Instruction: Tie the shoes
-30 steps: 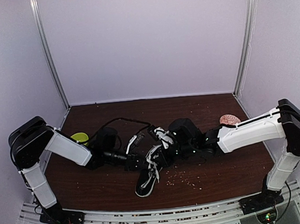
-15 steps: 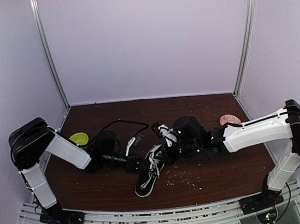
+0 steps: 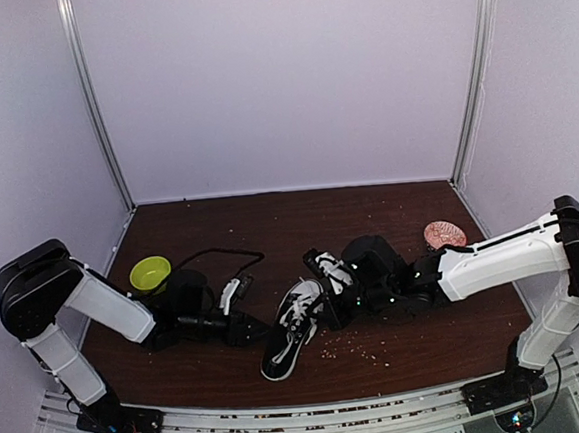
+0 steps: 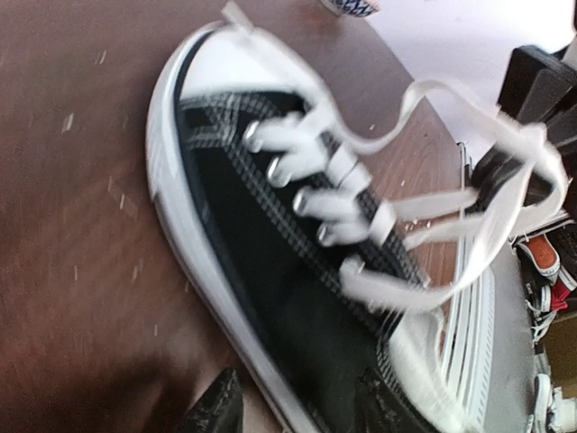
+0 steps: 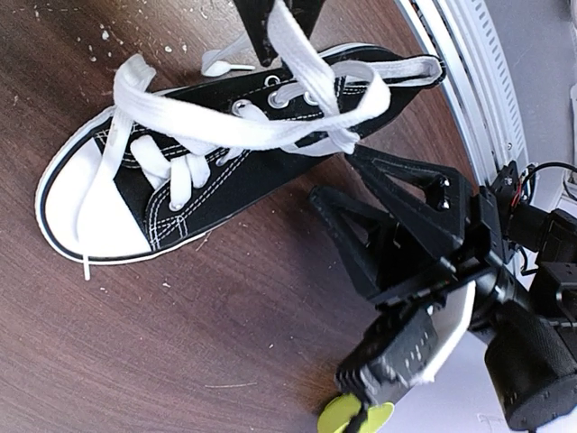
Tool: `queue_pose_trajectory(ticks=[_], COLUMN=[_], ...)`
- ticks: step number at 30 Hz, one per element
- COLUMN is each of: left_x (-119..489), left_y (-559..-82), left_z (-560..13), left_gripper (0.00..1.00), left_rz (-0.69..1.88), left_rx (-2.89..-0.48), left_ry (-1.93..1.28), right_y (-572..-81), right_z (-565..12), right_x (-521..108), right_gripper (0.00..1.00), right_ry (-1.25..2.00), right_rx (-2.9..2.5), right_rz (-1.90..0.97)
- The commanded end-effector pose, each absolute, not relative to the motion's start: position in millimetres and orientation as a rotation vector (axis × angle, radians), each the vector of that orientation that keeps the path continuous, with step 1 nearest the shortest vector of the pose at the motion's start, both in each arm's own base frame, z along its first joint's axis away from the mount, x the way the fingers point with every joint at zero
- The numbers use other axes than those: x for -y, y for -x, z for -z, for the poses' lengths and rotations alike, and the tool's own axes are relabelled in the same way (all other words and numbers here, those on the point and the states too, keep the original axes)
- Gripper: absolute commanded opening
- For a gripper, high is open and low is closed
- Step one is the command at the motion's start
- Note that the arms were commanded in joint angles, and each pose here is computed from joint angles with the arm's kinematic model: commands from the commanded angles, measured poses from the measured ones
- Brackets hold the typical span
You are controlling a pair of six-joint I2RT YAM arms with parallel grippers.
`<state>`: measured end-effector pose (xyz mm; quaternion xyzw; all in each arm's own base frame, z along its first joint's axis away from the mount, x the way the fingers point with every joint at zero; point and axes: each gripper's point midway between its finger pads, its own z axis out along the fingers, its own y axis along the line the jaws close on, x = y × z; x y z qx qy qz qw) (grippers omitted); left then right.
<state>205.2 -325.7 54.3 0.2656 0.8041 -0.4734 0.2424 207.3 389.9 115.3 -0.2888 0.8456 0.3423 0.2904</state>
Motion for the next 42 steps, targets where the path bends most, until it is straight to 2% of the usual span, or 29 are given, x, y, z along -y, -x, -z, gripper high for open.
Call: queue_pose_trajectory(ticks=[1, 6, 19, 29, 35, 42], left_x=[325.3, 331.0, 366.9, 367.9, 356.9, 354.0], left_y=[-194.3, -177.0, -128.1, -142.7, -158.2, -179.1], left_z=[-55.7, -57.0, -57.1, -74.5, -95.4, -125.3], left_gripper=[0.46, 0.49, 0.47, 0.47, 0.56, 0.59], left_rz=[1.376, 1.449, 1.68, 1.379, 1.174, 1.057], left_rx=[-2.181, -2.174, -2.134, -2.183, -2.198, -2.148], left_ry=[-0.644, -0.635, -0.637, -0.716, -0.78, -0.875], right_y=[-208.2, -207.2, -205.9, -202.9, -203.6, -202.4], right_z=[-121.9, -123.3, -127.6, -120.6, -122.9, -129.2], right_x=[-390.6, -389.1, -384.3, -375.0, -373.9, -372.6], right_gripper=[0.0, 0.0, 0.0, 0.0, 0.0, 0.0], right_ry=[0.751, 0.748, 0.754, 0.743, 0.731, 0.721], right_rx=[-2.232, -2.226, -2.208, -2.225, -2.212, -2.195], right_rz=[-0.94, -0.945, -0.939, -0.918, -0.923, -0.941])
